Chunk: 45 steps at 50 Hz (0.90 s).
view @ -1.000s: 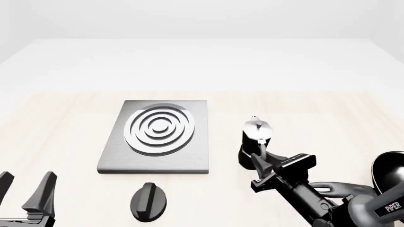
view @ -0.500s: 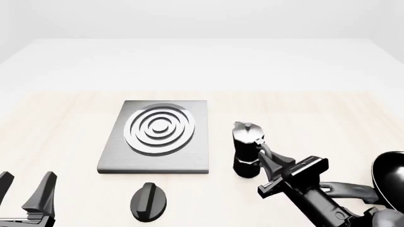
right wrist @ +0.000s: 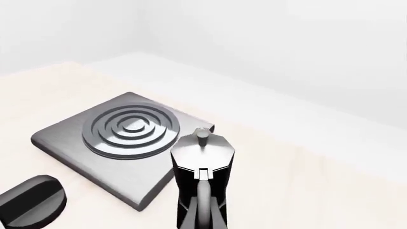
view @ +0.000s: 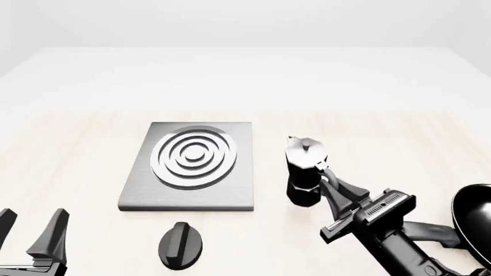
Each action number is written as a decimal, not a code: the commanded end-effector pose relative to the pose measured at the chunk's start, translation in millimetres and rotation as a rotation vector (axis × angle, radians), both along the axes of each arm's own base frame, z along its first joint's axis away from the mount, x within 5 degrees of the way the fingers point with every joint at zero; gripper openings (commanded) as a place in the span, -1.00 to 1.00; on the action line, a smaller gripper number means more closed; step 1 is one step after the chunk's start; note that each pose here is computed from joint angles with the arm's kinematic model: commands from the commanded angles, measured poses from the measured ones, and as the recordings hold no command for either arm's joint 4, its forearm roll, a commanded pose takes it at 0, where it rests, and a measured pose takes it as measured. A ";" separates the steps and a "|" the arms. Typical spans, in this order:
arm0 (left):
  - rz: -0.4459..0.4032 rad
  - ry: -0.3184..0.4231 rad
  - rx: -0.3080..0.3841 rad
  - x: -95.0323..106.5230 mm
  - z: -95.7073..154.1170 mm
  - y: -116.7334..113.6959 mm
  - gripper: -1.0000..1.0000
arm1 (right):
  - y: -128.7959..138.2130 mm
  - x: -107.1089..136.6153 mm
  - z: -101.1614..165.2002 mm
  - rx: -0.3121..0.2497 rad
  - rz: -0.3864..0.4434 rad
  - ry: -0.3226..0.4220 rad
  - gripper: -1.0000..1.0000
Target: Put the moka pot on the stove.
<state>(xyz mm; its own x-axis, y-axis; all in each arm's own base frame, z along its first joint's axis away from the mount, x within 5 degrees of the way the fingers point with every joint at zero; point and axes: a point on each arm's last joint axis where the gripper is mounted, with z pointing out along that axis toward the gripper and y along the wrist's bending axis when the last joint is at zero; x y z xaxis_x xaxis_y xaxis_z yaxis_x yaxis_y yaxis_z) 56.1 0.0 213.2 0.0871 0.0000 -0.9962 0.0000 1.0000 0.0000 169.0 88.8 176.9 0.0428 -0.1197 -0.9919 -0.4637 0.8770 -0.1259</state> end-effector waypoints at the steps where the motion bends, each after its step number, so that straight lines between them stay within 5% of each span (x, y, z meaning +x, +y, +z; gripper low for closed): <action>1: 0.000 0.000 0.000 0.0 0.0 0.0 1.00 | 2.0 -1.9 9.6 0.020 0.014 -0.048 -1.00; 45: 0.000 0.000 0.000 0.0 0.0 0.0 1.00 | 17.4 1.9 38.9 0.097 0.074 -0.078 -1.00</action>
